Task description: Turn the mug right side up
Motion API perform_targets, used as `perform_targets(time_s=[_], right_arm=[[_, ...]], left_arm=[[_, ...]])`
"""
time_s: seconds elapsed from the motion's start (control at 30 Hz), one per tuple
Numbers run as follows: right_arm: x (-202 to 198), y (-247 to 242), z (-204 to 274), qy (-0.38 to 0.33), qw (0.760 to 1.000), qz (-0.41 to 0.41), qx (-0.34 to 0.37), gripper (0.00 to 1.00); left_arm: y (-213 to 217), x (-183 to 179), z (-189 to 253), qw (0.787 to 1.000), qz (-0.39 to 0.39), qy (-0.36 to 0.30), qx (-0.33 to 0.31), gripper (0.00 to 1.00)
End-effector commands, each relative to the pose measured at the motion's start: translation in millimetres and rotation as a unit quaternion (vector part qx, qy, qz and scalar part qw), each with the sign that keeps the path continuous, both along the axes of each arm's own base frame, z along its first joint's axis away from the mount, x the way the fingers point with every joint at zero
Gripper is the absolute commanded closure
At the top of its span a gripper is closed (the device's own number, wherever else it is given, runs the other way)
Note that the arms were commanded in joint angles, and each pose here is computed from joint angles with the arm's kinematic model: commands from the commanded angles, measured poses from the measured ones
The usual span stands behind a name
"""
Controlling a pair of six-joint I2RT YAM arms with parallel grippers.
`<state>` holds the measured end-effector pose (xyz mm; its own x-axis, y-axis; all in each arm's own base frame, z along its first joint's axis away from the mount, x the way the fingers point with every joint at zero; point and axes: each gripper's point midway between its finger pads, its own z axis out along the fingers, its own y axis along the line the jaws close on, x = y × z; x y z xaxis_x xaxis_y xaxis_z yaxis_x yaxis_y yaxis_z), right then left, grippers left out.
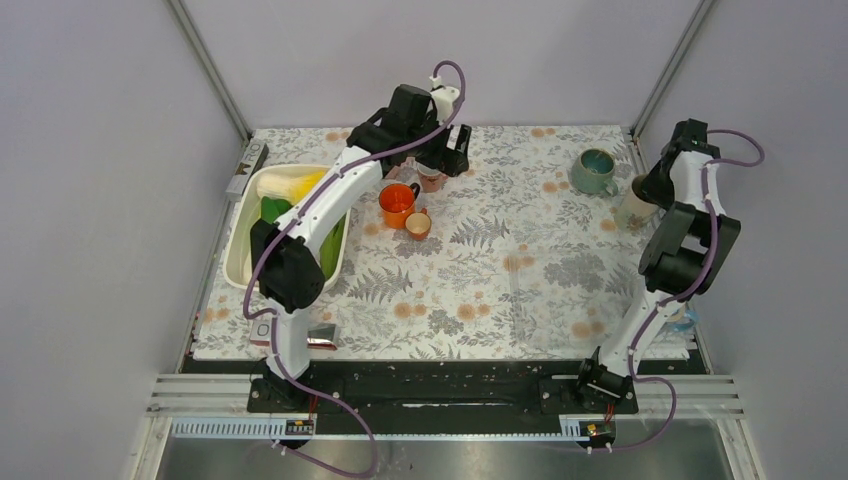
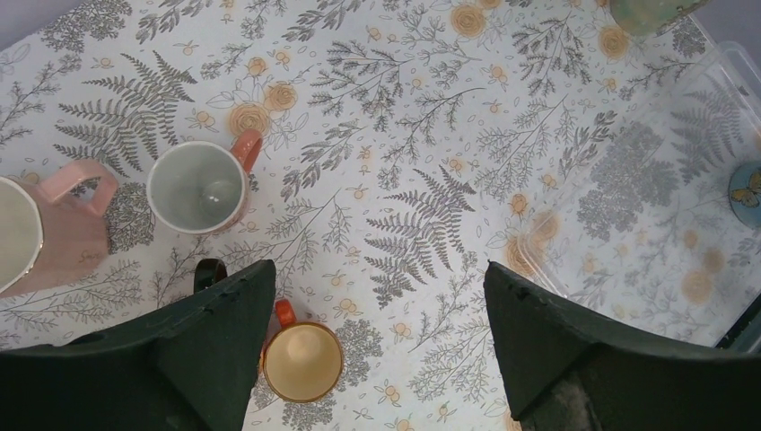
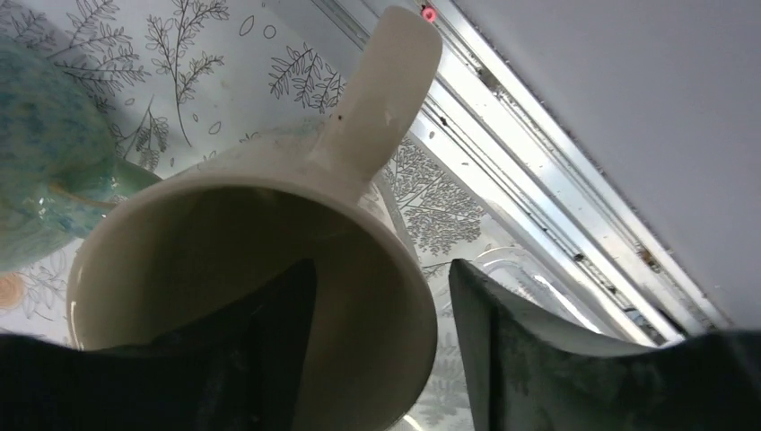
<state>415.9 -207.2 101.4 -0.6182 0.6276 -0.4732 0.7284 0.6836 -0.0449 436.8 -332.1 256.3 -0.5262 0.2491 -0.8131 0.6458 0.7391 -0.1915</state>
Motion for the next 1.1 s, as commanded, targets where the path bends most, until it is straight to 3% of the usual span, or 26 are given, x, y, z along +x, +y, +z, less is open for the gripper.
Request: perform_targets(time_s=[0.0, 0.1, 0.13, 0.33, 0.53, 0.67, 0.77, 0.87, 1.07], right_arm=[[5, -9, 59, -0.058, 0.998, 0.001, -0.04, 0.25], [-9, -8, 89, -0.066, 0.996, 0.004, -0.058, 0.02], [-17, -7, 100, -0.065, 0.996, 0.005, -0.067, 0.01], [-81, 5, 132, -0.059, 0.993, -0.018, -0.104, 0.01], [-163, 14, 122, -0.077, 0.977, -0.146, -0.134, 0.01], [-199, 17, 102, -0.093, 0.967, -0.223, -0.081, 0.03], [-236, 5, 90, -0.068, 0.943, -0.315, -0.086, 0.11], [-267, -6, 77, -0.052, 0.919, -0.382, -0.086, 0.1], [-281, -12, 30, -0.046, 0.899, -0.434, -0.034, 0.12]], left_arm=[[6, 1, 36, 0.999, -0.001, -0.045, -0.018, 0.11], [6, 0, 36, 0.999, -0.001, -0.046, -0.018, 0.11], [6, 0, 37, 0.999, -0.002, -0.047, -0.018, 0.11], [6, -2, 42, 0.998, -0.008, -0.049, -0.024, 0.11], [9, -6, 46, 0.998, -0.016, -0.043, -0.039, 0.12], [13, -10, 45, 0.998, -0.018, -0.028, -0.055, 0.12], [20, -10, 47, 0.997, -0.017, -0.022, -0.07, 0.13], [29, -8, 53, 0.996, -0.014, -0.026, -0.081, 0.13], [43, -9, 50, 0.996, -0.009, -0.02, -0.088, 0.13]])
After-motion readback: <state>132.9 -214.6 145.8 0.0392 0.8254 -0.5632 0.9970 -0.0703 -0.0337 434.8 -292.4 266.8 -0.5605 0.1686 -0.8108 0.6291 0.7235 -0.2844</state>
